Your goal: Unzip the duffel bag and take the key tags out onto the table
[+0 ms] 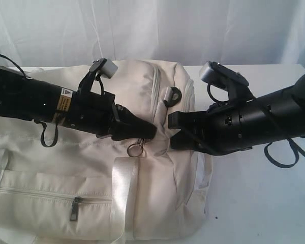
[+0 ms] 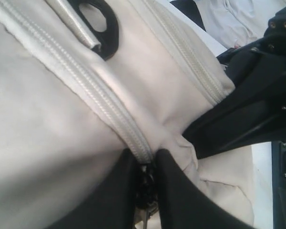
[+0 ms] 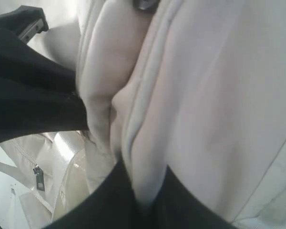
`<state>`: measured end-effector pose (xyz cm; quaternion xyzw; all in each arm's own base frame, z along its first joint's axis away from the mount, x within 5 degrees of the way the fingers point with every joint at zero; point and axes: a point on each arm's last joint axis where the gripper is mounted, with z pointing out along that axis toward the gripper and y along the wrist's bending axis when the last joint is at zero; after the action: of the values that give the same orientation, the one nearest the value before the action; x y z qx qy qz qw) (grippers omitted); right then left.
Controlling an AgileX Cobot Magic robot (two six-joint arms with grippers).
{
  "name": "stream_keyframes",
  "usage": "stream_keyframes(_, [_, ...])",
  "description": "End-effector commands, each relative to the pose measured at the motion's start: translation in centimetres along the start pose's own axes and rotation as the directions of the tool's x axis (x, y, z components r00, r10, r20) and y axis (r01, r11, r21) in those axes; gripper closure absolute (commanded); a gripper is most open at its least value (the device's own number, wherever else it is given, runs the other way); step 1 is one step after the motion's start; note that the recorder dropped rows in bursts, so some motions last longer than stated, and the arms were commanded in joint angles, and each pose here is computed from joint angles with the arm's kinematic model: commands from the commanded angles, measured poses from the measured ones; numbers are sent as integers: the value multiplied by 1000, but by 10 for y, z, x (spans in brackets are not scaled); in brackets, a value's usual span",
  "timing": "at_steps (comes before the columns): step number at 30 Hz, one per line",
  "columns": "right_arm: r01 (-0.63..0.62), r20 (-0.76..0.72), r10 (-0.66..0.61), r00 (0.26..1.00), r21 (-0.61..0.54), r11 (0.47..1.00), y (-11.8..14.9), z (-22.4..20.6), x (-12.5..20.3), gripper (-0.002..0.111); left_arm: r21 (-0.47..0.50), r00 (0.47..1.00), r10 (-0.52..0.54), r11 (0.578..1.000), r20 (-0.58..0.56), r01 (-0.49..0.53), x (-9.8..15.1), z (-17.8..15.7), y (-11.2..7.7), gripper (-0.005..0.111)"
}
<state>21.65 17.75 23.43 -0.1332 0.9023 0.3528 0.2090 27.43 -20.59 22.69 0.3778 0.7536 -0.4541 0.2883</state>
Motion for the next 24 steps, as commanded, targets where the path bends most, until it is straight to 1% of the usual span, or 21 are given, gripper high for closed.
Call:
stream_keyframes(1, [1,28,-1,1000,0,1000,1,-1,-3,108,25,999,41,999,-2,-41,-2,1,-5,96])
stream_keyframes(13, [6,35,-6,999,7,1000,1,-1,-4,108,20,998,58,998,-8,-58,-3,-2,-5,95])
stream_keyframes(15, [6,35,-6,999,7,1000,1,-1,-4,108,20,998,61,998,-6,-61,-4,-3,-6,90])
stream_keyframes(20, [6,35,-6,999,7,1000,1,-1,-4,108,21,998,59,998,-6,-59,-4,-3,-6,66])
stream_keyframes(22, [5,36,-5,999,8,1000,0,-2,-4,108,22,998,59,998,-6,-59,-4,-3,-6,62])
stream_keyframes(24, [5,36,-5,999,8,1000,0,-2,-4,108,22,998,59,998,-6,-59,-4,-3,-6,63])
